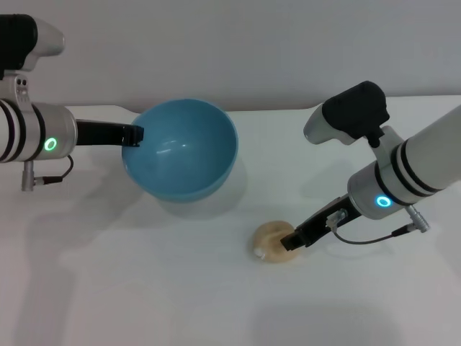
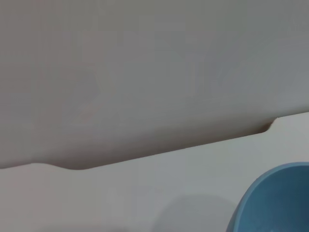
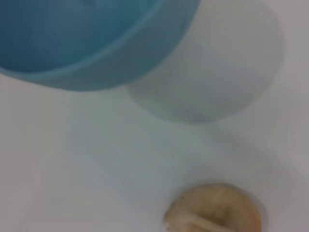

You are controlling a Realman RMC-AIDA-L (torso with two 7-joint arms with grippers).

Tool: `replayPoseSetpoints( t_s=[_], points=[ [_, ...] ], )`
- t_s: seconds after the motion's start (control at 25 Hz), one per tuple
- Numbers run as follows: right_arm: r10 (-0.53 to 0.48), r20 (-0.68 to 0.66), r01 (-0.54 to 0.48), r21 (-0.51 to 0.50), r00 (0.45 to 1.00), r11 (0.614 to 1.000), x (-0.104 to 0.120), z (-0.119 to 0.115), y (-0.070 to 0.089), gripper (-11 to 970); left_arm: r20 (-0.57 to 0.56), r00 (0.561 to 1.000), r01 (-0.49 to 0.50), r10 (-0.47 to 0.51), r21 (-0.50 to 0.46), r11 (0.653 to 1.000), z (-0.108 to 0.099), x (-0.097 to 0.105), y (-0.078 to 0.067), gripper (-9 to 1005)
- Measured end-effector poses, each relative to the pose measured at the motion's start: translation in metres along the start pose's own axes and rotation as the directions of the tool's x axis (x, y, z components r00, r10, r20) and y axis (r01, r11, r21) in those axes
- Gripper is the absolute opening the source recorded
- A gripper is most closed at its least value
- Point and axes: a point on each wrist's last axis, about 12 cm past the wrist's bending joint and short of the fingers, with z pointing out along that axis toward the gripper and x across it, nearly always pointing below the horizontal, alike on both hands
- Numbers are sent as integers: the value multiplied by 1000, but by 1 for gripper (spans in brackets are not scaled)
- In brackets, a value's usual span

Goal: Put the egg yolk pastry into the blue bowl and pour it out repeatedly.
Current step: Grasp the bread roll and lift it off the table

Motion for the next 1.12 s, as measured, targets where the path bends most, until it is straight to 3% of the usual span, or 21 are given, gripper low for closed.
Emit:
replayPoseSetpoints(
  t_s=[0.88, 1.12],
  points=[
    [39, 28, -40, 67, 999, 997, 7, 18, -12, 232, 12, 1000, -21, 21, 8, 1000, -2, -6, -5, 15],
    [26, 44, -29, 51, 999, 998, 2, 9, -10, 103, 14, 1000, -22, 22, 9, 1000, -2, -6, -6, 16]
  ],
)
